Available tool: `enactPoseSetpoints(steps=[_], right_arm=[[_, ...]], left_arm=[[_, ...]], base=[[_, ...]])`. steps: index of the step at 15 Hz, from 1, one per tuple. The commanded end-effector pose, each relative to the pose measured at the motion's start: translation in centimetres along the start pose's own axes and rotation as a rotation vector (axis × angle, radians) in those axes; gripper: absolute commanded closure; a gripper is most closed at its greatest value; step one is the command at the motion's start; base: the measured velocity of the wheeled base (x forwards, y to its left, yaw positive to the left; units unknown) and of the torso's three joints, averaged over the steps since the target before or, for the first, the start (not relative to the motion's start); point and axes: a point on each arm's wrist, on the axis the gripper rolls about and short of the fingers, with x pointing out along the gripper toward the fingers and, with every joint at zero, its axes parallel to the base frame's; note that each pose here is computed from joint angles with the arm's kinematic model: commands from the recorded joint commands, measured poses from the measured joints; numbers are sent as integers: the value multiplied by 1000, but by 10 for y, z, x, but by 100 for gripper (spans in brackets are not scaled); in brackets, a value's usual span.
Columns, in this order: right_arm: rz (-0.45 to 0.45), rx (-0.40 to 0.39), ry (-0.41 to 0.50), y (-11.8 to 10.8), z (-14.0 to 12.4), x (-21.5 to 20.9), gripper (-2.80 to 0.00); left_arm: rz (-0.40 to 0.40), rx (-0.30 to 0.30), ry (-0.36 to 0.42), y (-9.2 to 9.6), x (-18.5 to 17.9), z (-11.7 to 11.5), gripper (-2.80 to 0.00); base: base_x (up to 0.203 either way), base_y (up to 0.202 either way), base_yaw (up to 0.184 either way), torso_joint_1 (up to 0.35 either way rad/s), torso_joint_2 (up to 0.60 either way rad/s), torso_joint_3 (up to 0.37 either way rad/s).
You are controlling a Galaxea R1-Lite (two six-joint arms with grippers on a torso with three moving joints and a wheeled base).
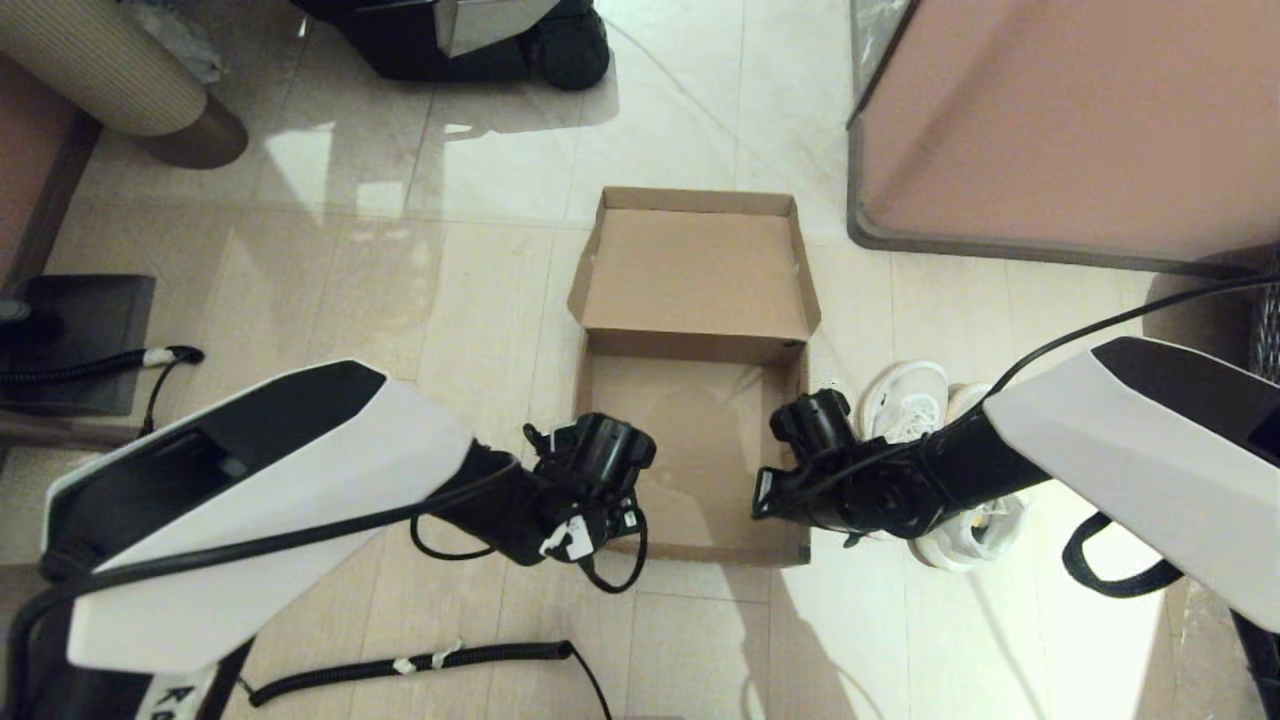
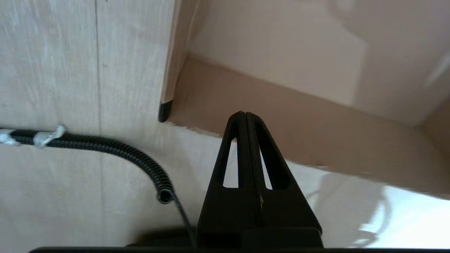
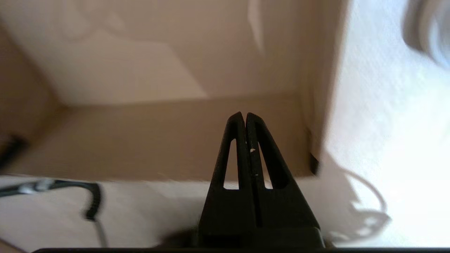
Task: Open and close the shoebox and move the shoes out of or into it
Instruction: Put the shoes into the shoe box
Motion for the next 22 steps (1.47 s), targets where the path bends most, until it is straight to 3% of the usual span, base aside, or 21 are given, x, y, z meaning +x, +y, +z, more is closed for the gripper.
enactPoseSetpoints(steps=[1,6,9,22], right_arm=[[-42,-10,26,-9,-14,6,0],[-59,-18,6,-15,-29,16,0],[-72,-78,19,-17,-34,22,0],[-83,-103,36,-18,-44,42,0]], left_arm=[[29,32,17,1,11,-11,0],[60,42,16,2,18,-17,0],[72,57,32,4,21,-21,0],[107,87,80,5,37,-34,0]], base=[[0,0,0,0,0,0],[0,0,0,0,0,0],[0,0,0,0,0,0],[0,0,0,0,0,0]])
